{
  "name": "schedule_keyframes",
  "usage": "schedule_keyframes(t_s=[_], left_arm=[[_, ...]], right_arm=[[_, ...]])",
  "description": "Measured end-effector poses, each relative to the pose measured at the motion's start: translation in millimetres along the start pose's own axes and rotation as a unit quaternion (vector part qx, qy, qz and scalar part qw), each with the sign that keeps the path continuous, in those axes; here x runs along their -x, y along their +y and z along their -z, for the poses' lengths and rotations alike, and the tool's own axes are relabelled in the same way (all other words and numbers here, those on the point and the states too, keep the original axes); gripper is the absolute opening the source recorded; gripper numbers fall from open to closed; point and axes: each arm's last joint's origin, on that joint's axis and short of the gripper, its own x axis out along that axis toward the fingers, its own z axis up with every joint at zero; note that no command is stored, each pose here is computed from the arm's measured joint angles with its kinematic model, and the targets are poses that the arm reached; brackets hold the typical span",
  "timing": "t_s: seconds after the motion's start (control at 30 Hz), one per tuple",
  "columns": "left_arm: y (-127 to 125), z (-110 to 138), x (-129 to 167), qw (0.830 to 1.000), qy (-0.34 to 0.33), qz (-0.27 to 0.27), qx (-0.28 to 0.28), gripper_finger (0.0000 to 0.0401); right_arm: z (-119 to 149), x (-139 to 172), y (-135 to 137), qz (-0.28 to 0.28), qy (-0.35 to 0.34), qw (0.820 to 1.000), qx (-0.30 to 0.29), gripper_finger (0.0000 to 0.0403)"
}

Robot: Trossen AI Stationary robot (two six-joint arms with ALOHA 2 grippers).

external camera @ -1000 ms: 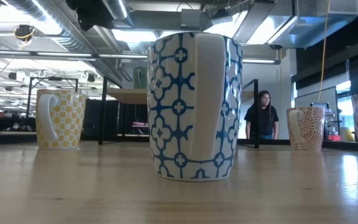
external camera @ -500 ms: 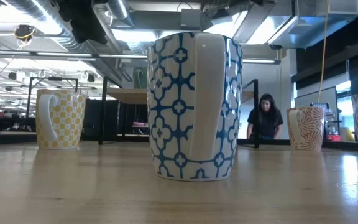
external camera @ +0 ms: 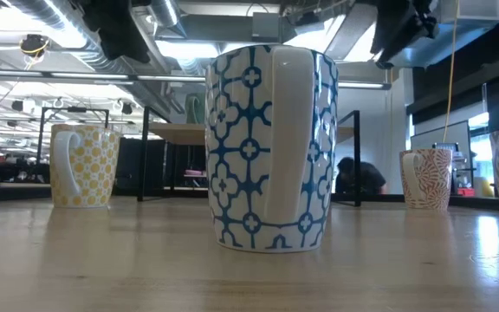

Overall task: Place coffee mugs
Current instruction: Put the red patterned mug on the shelf

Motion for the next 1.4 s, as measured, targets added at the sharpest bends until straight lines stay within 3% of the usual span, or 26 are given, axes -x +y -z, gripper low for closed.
schedule_keyframes(t_s=[0.37,0.63,0.83,1.4], left_arm=[[0,0,0,1.000,0.000,-0.001,0.001,0.0105],[0,0,0,1.000,0.000,-0.001,0.003,0.0105],[0,0,0,1.000,0.000,-0.001,0.003,0.0105],[1,0,0,1.000,-0.003,-0.014,0.004,0.0105]], right_arm=[[-13,-16,-49,0.069,0.087,0.991,-0.078,0.0172],[-2,-50,-87,0.096,0.161,0.978,-0.094,0.0243],[20,-77,-105,0.108,0.218,0.969,-0.044,0.0250],[39,-115,-109,0.090,0.253,0.957,0.109,0.0170]])
